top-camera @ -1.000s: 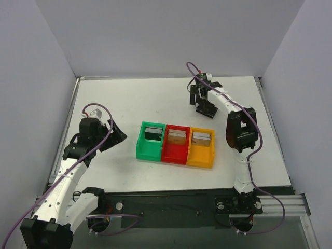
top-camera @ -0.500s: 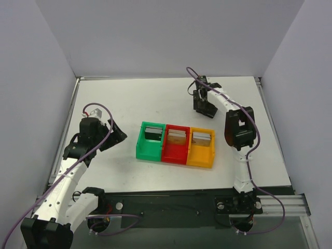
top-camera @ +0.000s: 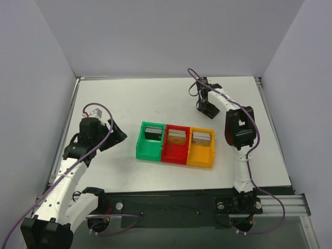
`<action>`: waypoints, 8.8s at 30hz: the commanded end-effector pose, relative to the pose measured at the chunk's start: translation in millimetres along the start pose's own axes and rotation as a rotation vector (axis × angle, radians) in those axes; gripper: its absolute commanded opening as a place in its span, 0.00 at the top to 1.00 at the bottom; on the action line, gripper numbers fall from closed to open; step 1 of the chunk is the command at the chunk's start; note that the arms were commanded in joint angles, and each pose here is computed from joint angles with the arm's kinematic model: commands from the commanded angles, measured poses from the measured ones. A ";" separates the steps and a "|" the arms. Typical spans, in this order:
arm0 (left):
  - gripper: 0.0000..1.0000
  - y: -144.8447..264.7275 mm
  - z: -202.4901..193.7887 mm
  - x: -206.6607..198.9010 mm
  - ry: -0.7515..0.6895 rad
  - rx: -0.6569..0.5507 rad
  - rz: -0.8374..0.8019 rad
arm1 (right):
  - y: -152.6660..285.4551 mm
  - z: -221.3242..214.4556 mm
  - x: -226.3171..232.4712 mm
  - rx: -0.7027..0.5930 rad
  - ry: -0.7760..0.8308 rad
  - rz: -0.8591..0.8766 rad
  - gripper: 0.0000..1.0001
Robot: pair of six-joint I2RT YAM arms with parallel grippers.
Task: Take the credit cards out of the card holder
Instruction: Pick up the card holder from the center of the board, then place the card holder at the corner of the board, then pick up the card holder from the corner of the board, then open the card holder.
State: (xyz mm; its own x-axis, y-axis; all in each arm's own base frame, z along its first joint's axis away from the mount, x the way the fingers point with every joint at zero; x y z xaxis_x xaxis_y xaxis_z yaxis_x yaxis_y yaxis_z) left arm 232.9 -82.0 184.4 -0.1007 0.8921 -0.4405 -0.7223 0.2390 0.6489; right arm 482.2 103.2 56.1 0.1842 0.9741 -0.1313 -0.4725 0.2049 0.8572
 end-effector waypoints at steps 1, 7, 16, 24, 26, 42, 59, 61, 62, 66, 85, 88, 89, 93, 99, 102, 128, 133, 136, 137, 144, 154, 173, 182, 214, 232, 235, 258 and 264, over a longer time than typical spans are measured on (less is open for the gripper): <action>0.16 5.4 14.7 -8.7 -0.021 -0.062 -0.035 | 5.8 -10.5 -8.2 0.040 -0.005 -0.021 0.81; 0.15 6.6 14.4 -8.9 -0.016 -0.065 -0.039 | 22.8 -4.7 -11.3 0.011 -0.031 -0.013 1.00; 0.15 10.9 18.1 -11.1 -0.014 -0.083 -0.046 | 85.3 21.0 -12.8 -0.115 -0.091 0.052 1.00; 0.15 16.5 26.2 -15.7 -0.012 -0.112 -0.062 | 194.2 19.3 -0.5 -0.298 -0.085 0.190 1.00; 0.15 19.1 29.0 -17.5 -0.013 -0.124 -0.069 | 228.2 11.2 2.4 -0.331 -0.109 0.273 1.00; 0.16 24.1 11.2 -25.0 0.053 -0.132 -0.180 | 364.5 -201.6 80.5 -0.095 0.021 1.136 1.00; 0.16 24.3 -27.2 -26.7 0.083 -0.040 -0.269 | 313.9 -311.9 91.7 0.152 -0.064 1.255 1.00; 0.16 24.8 -28.6 -27.3 0.085 -0.040 -0.276 | 304.7 -318.7 90.4 0.159 -0.056 1.220 1.00; 0.16 24.7 -29.7 -27.7 0.084 -0.036 -0.278 | 300.7 -321.5 89.1 0.165 -0.054 1.200 1.00; 0.16 24.1 -31.2 -27.4 0.087 -0.031 -0.276 | 281.7 -328.1 81.0 0.171 -0.055 1.098 0.96; 0.16 13.3 -43.1 -31.3 0.106 -0.007 -0.289 | 250.9 -360.0 66.6 0.306 -0.021 0.958 0.89; 0.16 12.2 -45.6 -34.1 0.095 0.001 -0.282 | 242.7 -360.4 60.9 0.292 -0.040 0.920 0.71; 0.16 12.4 -45.4 -34.5 0.092 -0.001 -0.281 | 242.8 -359.6 59.1 0.287 -0.049 0.915 0.66; 0.16 10.5 -45.3 -35.0 0.090 -0.003 -0.272 | 238.3 -351.4 45.9 0.219 -0.062 0.854 0.62; 0.17 8.2 -44.5 -36.8 0.085 -0.002 -0.269 | 246.7 -336.1 28.1 0.089 0.081 0.775 0.60; 0.17 7.6 -44.2 -35.8 0.077 -0.004 -0.259 | 259.0 -337.9 21.7 0.000 0.299 0.717 0.58; 0.17 11.4 -47.5 -26.9 0.051 -0.007 -0.216 | 245.1 -382.8 66.8 -0.280 1.074 0.314 0.35; 0.17 11.0 -49.3 -25.4 0.052 -0.004 -0.211 | 236.2 -387.4 67.5 -0.274 1.117 0.273 0.37; 0.17 11.6 -49.7 -24.6 0.053 -0.004 -0.208 | 235.6 -386.7 68.4 -0.283 1.129 0.265 0.38; 0.17 11.3 -49.8 -24.5 0.052 -0.003 -0.207 | 235.4 -386.8 69.2 -0.285 1.131 0.263 0.39; 0.17 11.2 -49.8 -24.3 0.055 -0.006 -0.208 | 231.9 -386.7 71.0 -0.287 1.140 0.227 0.51; 0.17 10.5 -47.6 -25.9 0.053 -0.009 -0.209 | 233.5 -383.2 67.3 -0.288 1.122 0.214 0.76; 0.16 18.5 -19.0 -37.5 0.038 -0.091 -0.222 | 342.3 -307.7 72.7 -0.338 0.739 0.577 1.00; 0.13 69.0 38.9 -102.3 0.010 -0.348 -0.625 | 400.2 -210.2 69.6 -0.221 0.260 1.177 1.00; 0.10 175.7 -6.9 -175.0 -0.198 -0.206 -1.597 | 493.3 -195.0 74.3 -0.120 0.188 2.049 1.00; 1.00 178.8 -7.9 -186.5 -0.211 -0.216 -1.576 | 463.6 -196.7 71.4 -0.161 0.216 1.774 0.59; 1.00 147.0 -4.9 -182.3 -0.198 -0.204 -1.355 | 443.7 -199.1 61.1 -0.227 0.245 1.581 0.42; 1.00 76.9 -3.3 -164.9 -0.259 -0.229 -0.463 | 409.4 -174.3 82.0 -0.436 0.221 0.729 0.45; 1.00 79.6 -12.3 -173.3 -0.237 -0.212 -0.482 | 405.4 -178.0 89.7 -0.427 0.238 0.729 0.41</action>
State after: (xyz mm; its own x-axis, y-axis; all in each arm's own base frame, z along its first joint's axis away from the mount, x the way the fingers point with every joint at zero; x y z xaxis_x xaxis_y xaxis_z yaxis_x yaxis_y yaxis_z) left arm 181.6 -220.9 278.8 0.4331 0.7779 -0.4553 -0.7319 0.5983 0.3260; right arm 149.5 289.1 290.7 -0.4689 0.8517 0.2341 -0.6634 -0.5145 0.5433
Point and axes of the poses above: each gripper's point midway between its finger pads, its own y axis back along the fingers, its own x axis along the line the jaws close on, z = x × y, the point moved 3 cm from there along y, back along the fingers, and after that the axes turned 7 degrees about -y, right-handed, at the moved point
